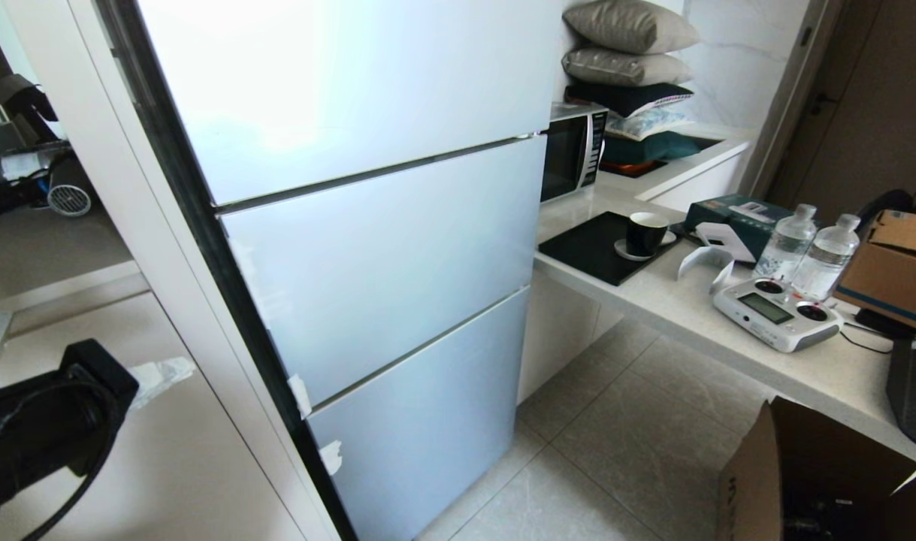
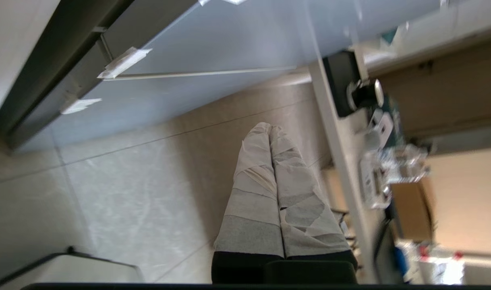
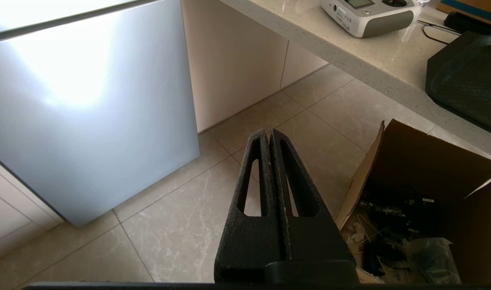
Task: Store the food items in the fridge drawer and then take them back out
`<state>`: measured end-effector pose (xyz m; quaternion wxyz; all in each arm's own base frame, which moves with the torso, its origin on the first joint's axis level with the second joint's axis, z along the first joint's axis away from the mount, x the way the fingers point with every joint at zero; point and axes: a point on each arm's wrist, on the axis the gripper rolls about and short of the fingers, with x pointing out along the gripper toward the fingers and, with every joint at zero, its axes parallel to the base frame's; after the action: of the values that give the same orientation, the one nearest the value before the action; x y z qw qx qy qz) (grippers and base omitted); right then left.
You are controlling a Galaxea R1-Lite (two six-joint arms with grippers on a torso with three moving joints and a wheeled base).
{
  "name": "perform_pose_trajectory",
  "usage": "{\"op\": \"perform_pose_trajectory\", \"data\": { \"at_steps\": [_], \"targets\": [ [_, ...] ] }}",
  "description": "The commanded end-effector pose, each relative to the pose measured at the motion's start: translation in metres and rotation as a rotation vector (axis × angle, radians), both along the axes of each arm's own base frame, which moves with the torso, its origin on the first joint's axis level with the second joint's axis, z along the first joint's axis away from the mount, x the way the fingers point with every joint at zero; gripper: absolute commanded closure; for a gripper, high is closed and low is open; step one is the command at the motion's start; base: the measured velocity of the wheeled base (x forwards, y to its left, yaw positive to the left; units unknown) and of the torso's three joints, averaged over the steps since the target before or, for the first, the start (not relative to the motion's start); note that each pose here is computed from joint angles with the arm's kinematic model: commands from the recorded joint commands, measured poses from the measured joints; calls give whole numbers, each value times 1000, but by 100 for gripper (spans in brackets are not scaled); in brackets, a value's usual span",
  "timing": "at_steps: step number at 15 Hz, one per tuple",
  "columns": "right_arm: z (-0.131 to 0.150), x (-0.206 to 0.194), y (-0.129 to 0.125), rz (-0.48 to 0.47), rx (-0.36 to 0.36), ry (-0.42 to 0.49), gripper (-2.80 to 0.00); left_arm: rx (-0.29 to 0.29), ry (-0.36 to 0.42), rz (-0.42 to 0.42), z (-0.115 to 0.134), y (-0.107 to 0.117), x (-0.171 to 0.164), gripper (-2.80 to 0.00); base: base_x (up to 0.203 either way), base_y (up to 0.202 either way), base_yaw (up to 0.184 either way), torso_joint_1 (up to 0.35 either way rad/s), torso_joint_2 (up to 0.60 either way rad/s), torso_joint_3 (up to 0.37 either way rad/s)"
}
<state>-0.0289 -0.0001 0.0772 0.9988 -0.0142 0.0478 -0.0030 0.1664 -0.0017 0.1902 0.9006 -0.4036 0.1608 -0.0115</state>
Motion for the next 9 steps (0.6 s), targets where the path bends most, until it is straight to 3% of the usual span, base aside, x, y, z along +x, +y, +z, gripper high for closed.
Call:
{"op": "perform_pose_trajectory", "data": {
  "at_steps": [1,6,9],
  "targets": [
    [0,0,0,0,-1,3,0,-39,46,16,-6,0,16,0,0,0,0,0,0,0],
    [0,0,0,0,-1,3,0,-166,74,61,-5,1,51,0,0,0,0,0,0,0],
    [0,0,0,0,-1,3,0,-184,-27,106,-3,12,74,0,0,0,0,0,0,0]
  ]
}}
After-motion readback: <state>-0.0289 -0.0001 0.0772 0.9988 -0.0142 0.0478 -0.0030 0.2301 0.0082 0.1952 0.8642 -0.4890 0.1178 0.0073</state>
